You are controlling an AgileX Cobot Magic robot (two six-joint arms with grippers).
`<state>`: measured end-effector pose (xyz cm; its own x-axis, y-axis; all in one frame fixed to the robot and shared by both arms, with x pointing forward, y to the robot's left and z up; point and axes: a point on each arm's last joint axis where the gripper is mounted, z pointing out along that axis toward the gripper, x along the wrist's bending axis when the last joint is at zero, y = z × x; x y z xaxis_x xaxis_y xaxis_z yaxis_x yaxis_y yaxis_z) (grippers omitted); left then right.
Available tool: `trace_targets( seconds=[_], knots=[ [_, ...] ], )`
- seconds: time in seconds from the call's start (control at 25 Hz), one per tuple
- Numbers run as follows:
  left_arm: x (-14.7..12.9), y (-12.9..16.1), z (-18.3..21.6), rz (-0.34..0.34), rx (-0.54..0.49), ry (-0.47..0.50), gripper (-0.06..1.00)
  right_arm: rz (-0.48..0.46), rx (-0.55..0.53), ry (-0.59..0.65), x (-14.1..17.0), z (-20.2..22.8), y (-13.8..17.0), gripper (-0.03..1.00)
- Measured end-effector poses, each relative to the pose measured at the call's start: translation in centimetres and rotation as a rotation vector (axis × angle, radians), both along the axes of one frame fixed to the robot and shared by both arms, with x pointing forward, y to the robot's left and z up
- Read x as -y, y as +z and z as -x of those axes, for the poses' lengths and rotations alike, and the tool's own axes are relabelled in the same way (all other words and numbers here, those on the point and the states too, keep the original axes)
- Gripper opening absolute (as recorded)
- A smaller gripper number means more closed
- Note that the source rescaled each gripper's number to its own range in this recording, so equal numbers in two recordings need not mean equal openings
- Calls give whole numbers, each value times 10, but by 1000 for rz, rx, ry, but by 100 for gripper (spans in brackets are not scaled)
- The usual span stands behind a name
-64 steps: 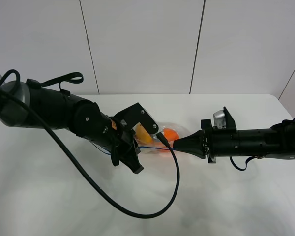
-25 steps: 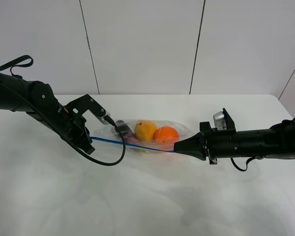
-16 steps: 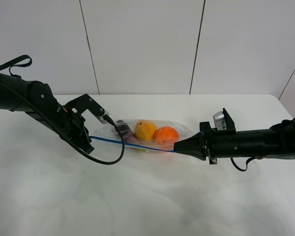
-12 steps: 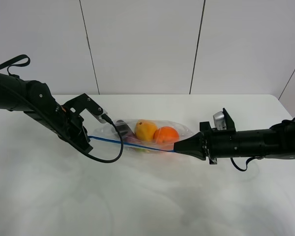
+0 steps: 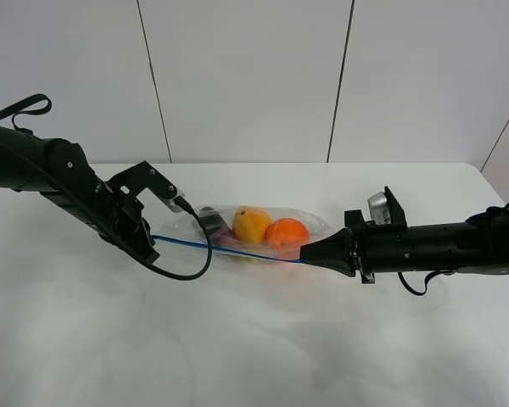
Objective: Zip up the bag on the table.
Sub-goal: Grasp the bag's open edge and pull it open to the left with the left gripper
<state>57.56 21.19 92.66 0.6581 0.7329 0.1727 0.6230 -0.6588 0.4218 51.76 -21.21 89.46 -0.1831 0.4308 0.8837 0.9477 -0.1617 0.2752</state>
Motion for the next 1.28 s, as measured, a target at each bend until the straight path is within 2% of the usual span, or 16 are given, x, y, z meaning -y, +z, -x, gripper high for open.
trace_targets(
  seconds=[0.28,0.36,0.48,0.56,0.68,0.96,1.28],
  knots=[
    [-1,-1,1,60,-43,135,31,7,1,10,0,1,-1,0],
    [-2,0,3,67,-62,156,42,10,2,16,0,1,-1,0],
    [-4,6,5,73,-68,176,68,19,4,26,0,2,-1,0],
    [-5,10,7,79,-78,193,81,25,7,34,0,2,-2,0],
    [-5,18,11,83,-100,205,94,31,13,43,0,3,-2,0],
    [-9,48,25,62,-132,205,99,33,16,48,0,3,-2,0],
    [-17,114,54,131,11,240,100,38,19,48,0,3,-3,0]
  ],
)
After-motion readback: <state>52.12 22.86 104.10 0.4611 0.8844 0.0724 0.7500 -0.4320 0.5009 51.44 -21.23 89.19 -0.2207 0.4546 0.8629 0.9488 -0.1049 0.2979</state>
